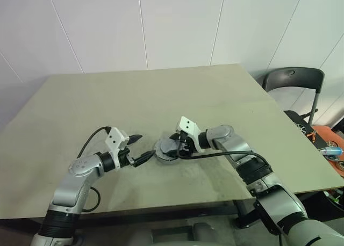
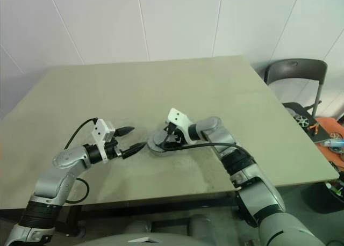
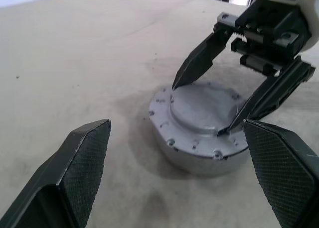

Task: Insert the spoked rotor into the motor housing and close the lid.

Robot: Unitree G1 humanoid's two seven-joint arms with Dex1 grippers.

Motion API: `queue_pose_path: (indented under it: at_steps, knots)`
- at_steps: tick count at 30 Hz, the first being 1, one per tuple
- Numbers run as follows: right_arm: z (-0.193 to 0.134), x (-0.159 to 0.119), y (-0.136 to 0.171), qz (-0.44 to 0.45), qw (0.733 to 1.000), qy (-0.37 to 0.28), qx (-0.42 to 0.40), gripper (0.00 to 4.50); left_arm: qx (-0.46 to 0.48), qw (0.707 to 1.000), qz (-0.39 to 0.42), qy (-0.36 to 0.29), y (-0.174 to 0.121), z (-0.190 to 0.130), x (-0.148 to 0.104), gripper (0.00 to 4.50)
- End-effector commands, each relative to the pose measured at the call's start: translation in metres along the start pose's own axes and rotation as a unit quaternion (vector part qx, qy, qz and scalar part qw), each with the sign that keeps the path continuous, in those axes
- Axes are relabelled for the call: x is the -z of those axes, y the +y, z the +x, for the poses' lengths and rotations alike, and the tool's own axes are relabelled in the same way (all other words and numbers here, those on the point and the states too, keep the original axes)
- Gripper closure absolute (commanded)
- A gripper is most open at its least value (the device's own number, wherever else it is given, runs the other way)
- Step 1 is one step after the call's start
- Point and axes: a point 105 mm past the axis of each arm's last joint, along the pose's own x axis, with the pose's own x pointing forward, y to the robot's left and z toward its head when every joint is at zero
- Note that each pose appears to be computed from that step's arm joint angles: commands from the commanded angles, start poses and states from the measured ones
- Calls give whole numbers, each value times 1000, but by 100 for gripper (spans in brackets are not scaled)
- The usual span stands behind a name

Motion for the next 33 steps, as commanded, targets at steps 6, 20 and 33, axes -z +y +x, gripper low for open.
queue_pose_path:
  at_steps: [6,20,33]
  knots:
    - [-9,6,9,20,999,12,-35,104,-5,1000,20,-16,2,-2,-7,0]
    - [-21,-35,18,0,995,-68,-69,104,-6,1000,22,-17,1,1,-13,0]
    - [-15,-10,10,-26,999,-18,-33,104,-3,1000,23,-19,-7,1,-31,0]
